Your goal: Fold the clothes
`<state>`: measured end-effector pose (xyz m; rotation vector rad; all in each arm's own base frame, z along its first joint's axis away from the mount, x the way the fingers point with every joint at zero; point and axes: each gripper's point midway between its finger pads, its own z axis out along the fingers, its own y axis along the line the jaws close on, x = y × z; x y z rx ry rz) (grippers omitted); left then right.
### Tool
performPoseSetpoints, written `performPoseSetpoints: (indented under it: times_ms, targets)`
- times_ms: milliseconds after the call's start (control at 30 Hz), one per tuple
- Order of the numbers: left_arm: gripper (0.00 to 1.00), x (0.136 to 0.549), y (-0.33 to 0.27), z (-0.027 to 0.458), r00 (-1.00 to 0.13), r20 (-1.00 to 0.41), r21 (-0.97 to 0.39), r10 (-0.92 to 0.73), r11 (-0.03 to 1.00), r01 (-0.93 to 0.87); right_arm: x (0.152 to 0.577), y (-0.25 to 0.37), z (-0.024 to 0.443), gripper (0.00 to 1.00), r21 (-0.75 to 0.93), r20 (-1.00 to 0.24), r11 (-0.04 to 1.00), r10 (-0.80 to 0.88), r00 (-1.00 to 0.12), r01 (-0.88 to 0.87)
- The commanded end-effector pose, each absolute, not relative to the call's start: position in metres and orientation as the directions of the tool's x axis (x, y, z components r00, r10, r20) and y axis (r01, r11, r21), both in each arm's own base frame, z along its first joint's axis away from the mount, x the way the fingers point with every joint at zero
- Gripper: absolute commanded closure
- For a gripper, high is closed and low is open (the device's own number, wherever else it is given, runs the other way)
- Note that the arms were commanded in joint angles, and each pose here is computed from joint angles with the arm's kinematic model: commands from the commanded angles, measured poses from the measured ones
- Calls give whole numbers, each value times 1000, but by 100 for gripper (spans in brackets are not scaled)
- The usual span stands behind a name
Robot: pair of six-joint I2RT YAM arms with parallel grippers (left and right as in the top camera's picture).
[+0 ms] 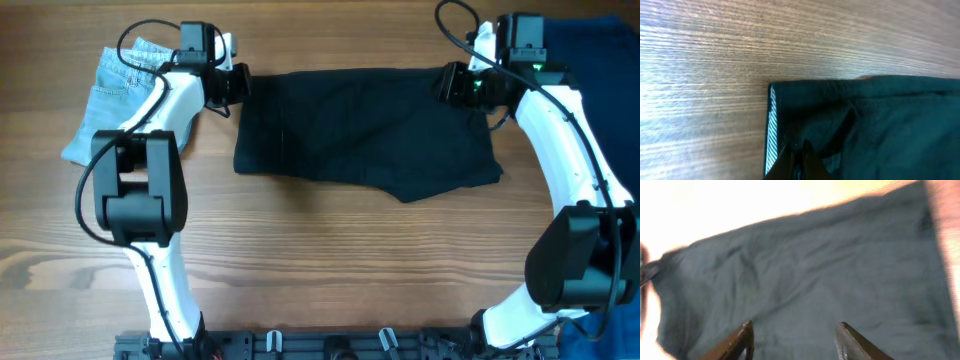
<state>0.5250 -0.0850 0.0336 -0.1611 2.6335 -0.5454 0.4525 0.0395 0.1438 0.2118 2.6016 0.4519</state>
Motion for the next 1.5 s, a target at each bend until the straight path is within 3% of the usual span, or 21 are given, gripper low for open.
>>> performPoseSetpoints:
  times_ms: [0, 200, 333, 500, 700, 800, 933, 1033, 1167, 1200, 1467]
  targets:
    - [96, 524, -85, 90, -863, -459, -424, -210, 906, 6, 468, -10, 146, 41, 299, -486, 925, 359, -797, 234]
    - [96, 493, -86, 127, -884, -419, -434, -206, 901, -4, 498, -44, 104, 39, 341, -479, 888, 447, -755, 310]
    - [96, 477, -89, 150, -887, -414, -442, -202, 897, 3, 523, -35, 66, 37, 392, -487, 889, 418, -767, 236]
    - [96, 470, -101, 154, -895, -409, -442, -178, 897, 23, 552, -28, 55, 37, 449, -549, 879, 414, -726, 162]
    - [94, 469, -112, 155, -896, -416, -442, -158, 896, 48, 551, -15, 51, 43, 482, -540, 871, 381, -751, 95]
    - [96, 468, -112, 155, -897, -413, -442, -157, 896, 46, 550, -24, 43, 36, 442, -542, 887, 381, -749, 132]
    - [96, 467, -112, 155, -899, -402, -449, -171, 893, 31, 548, -24, 28, 36, 436, -524, 889, 380, -762, 143]
    - [96, 467, -112, 155, -900, -402, -448, -170, 893, 31, 546, -18, 17, 49, 467, -492, 873, 387, -780, 139]
    - [96, 466, -112, 156, -900, -402, -448, -171, 893, 31, 546, -2, 38, 89, 517, -522, 856, 332, -786, 17]
    - [96, 466, -112, 157, -899, -404, -448, -171, 893, 32, 546, -1, 48, 93, 520, -540, 854, 314, -781, -16]
    - [96, 454, -105, 233, -815, -548, -449, -188, 888, 97, 519, -18, 184, 96, 495, -671, 863, 305, -676, -102]
